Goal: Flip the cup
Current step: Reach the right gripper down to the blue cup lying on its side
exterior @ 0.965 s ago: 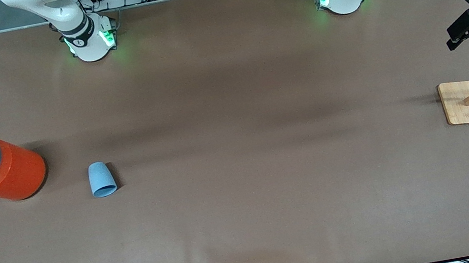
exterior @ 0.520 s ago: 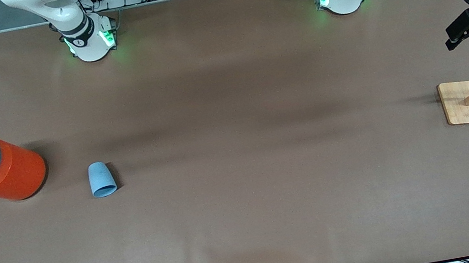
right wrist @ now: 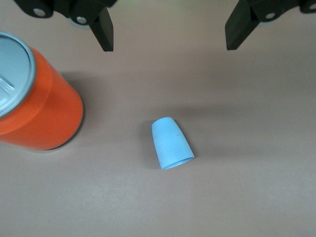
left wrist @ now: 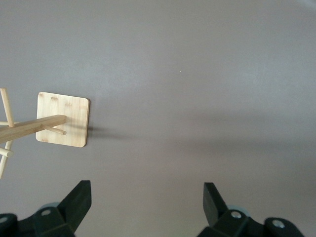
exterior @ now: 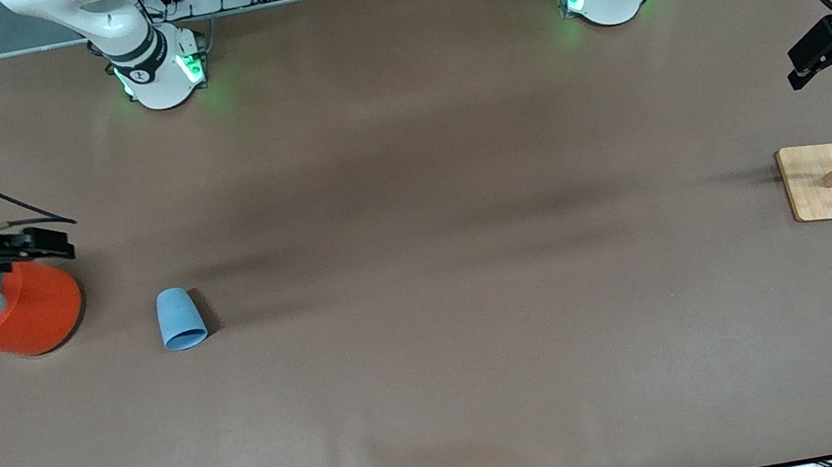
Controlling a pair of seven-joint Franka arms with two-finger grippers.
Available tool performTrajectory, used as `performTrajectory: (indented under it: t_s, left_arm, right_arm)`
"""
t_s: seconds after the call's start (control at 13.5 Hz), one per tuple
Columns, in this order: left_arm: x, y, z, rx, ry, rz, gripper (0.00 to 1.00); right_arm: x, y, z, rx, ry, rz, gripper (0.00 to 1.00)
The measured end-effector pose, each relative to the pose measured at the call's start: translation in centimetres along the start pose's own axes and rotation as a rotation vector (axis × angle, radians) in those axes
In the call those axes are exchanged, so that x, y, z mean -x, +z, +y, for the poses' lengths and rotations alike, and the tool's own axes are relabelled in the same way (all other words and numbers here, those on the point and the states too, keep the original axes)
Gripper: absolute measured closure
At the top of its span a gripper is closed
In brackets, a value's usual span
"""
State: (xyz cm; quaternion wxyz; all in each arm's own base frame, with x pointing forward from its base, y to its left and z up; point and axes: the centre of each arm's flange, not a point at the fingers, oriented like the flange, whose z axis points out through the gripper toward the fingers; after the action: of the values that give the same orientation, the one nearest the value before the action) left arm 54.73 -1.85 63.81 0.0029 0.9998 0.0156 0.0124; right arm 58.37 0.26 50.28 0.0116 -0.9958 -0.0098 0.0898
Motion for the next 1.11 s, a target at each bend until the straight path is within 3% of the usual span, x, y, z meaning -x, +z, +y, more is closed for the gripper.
performTrajectory:
  t_s: [0.45, 1.11]
  left_arm:
    - [0.0, 0.0, 0.2, 0.000, 0.004, 0.000, 0.00]
    - [0.0, 0.0, 0.3, 0.000, 0.005, 0.000, 0.00]
  right_arm:
    - [-4.4, 7.2, -0.1, 0.016, -0.065, -0.029, 0.00]
    - [-8.3, 16.5, -0.9, 0.041, -0.208, 0.006, 0.00]
